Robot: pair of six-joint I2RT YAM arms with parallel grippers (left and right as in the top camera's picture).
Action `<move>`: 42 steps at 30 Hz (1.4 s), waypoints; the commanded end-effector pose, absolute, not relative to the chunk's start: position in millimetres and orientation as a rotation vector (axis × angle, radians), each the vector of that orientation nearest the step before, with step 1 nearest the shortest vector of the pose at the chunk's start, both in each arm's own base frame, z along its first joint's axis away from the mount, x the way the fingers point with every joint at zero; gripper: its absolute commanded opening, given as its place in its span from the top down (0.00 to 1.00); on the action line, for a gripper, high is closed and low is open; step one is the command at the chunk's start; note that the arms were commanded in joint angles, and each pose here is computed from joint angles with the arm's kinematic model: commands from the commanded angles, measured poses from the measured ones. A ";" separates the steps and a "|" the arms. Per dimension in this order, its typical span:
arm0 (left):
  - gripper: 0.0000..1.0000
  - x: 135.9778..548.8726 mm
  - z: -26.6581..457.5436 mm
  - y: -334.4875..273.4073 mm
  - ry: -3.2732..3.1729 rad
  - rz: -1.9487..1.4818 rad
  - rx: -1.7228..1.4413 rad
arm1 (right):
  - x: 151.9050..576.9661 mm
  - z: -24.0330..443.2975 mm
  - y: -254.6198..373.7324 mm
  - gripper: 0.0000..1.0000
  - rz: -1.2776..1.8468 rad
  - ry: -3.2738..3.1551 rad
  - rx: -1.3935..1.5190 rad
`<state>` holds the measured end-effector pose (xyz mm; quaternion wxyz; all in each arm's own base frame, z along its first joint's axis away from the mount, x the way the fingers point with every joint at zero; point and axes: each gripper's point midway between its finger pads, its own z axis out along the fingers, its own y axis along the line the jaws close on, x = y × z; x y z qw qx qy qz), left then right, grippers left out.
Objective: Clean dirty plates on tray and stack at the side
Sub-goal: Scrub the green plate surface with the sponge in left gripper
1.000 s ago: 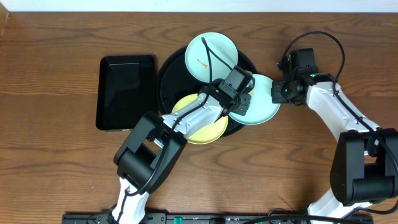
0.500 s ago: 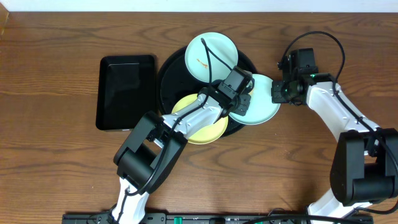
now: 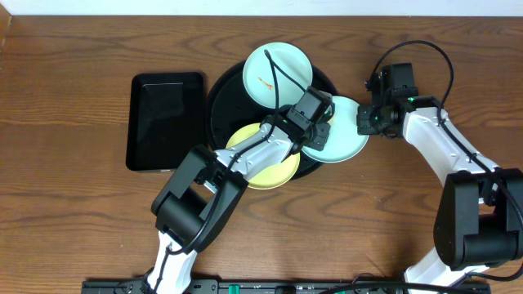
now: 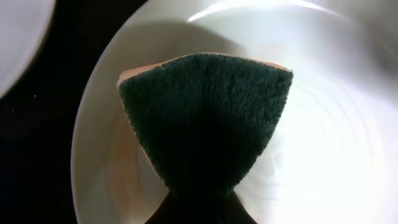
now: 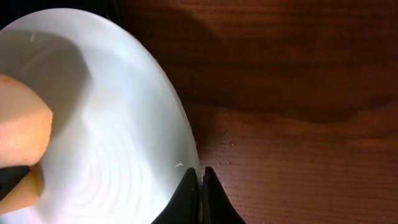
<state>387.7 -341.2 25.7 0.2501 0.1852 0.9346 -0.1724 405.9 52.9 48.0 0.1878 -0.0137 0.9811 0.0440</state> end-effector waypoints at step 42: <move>0.92 414.1 -20.5 -336.6 2.485 -0.397 0.505 | 402.7 43.0 55.4 0.99 0.128 2.775 -0.059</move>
